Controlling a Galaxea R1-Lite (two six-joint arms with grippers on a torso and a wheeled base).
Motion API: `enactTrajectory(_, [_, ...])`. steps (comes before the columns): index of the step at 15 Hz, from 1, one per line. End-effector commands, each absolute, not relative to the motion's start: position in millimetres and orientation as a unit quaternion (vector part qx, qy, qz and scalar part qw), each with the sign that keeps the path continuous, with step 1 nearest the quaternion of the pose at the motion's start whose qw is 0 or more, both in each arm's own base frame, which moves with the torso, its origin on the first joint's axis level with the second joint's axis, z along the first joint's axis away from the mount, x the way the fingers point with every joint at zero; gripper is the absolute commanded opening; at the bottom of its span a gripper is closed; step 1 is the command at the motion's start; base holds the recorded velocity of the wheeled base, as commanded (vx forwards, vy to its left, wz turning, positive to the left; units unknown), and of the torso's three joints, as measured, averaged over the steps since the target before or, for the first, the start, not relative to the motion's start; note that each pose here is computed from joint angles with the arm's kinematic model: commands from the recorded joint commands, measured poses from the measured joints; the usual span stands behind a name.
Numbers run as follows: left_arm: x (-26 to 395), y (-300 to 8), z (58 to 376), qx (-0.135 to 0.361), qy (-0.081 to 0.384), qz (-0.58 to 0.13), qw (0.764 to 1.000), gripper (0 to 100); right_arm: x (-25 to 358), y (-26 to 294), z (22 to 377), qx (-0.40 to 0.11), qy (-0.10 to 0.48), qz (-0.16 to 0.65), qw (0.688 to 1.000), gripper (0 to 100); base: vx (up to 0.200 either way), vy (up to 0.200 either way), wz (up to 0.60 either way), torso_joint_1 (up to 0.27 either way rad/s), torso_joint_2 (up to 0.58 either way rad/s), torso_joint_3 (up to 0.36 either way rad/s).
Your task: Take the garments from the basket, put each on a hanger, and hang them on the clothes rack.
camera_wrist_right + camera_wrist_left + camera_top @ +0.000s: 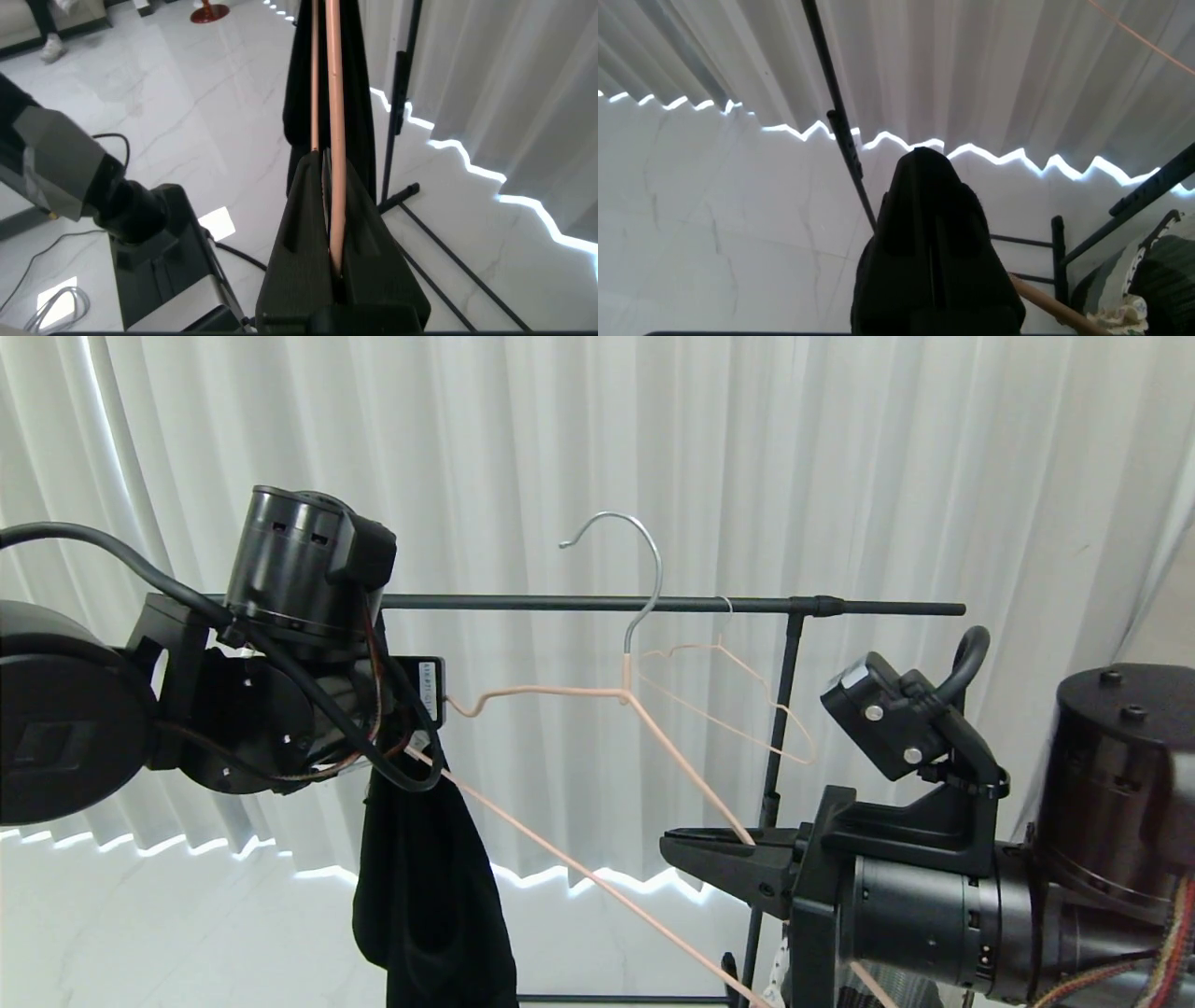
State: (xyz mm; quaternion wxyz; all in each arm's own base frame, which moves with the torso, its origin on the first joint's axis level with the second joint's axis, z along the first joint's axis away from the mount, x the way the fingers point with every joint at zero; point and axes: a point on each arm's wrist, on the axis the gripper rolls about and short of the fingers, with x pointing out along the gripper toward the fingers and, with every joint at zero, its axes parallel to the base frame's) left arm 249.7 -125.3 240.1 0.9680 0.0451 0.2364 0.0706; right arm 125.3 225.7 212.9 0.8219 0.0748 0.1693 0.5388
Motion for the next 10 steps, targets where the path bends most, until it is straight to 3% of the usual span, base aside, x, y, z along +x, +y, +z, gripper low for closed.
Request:
enactTrajectory(1, [250,-126,240,0.045,0.236,0.069,0.968,0,125,225,214,0.076,0.167,0.54,0.822,0,0.0,0.0,0.0,0.0,0.0,0.0])
enactTrajectory(10, [232,-151,244,0.055,0.226,0.02,0.972,0,137,233,202,0.065,0.185,0.524,0.829,0,0.0,0.0,0.0,0.0,0.0,0.0])
